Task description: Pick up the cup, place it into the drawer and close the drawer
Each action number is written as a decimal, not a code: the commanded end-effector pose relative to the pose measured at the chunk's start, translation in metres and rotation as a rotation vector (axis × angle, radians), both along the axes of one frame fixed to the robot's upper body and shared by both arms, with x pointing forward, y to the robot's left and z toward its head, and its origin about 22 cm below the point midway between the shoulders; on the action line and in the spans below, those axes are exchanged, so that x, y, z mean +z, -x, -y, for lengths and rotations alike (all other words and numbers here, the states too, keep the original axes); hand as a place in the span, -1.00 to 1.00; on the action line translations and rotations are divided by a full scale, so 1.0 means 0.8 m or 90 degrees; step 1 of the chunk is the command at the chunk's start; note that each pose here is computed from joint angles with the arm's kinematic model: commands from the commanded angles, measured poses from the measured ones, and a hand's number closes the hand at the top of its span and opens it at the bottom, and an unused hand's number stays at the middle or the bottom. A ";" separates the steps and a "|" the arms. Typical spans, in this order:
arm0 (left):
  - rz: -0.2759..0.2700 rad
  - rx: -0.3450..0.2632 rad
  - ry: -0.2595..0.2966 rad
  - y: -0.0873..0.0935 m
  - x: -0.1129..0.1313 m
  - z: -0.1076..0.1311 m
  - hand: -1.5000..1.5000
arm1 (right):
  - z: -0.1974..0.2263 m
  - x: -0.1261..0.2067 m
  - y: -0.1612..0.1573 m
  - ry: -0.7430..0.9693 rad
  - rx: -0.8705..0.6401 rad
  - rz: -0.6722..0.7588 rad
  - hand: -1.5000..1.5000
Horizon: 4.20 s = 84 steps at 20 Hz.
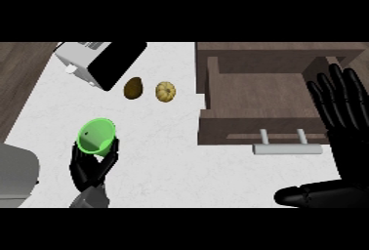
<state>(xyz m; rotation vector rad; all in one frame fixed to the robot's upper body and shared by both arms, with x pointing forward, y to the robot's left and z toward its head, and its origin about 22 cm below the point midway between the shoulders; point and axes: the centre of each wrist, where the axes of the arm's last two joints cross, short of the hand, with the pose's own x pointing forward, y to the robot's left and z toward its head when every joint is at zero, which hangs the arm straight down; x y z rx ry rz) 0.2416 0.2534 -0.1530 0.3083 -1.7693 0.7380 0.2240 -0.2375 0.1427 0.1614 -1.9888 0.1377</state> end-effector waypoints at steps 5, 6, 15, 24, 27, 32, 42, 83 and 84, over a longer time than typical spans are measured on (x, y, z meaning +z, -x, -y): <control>0.057 0.031 -0.067 -0.011 0.005 -0.004 1.00 | 0.008 -0.004 0.009 0.004 -0.003 0.024 -1.00; 0.065 0.036 -0.088 -0.032 0.013 0.016 1.00 | 0.013 -0.009 -0.010 0.001 0.003 -0.002 -1.00; 0.112 -0.290 -0.088 -0.019 0.031 -0.071 1.00 | 0.021 0.014 0.001 0.007 -0.014 0.007 -1.00; 0.198 -0.406 -0.112 -0.060 0.091 -0.023 1.00 | -0.002 0.013 0.020 0.009 -0.012 0.005 -1.00; 0.212 -0.437 -0.116 -0.070 0.134 0.010 1.00 | 0.013 0.005 0.002 0.003 -0.008 -0.003 -1.00; 0.224 -0.471 -0.109 -0.081 0.196 0.026 1.00 | 0.011 0.005 0.018 -0.007 -0.014 -0.004 -1.00; 0.251 -0.472 -0.127 -0.129 0.321 0.106 1.00 | 0.015 0.007 -0.001 0.004 -0.016 0.004 -1.00; 0.052 -0.500 -0.284 -0.232 0.366 0.291 1.00 | 0.014 -0.001 -0.016 0.002 0.009 0.011 -1.00; 0.048 -0.503 -0.282 -0.241 0.370 0.287 1.00 | 0.012 -0.019 -0.028 0.013 0.014 0.015 -1.00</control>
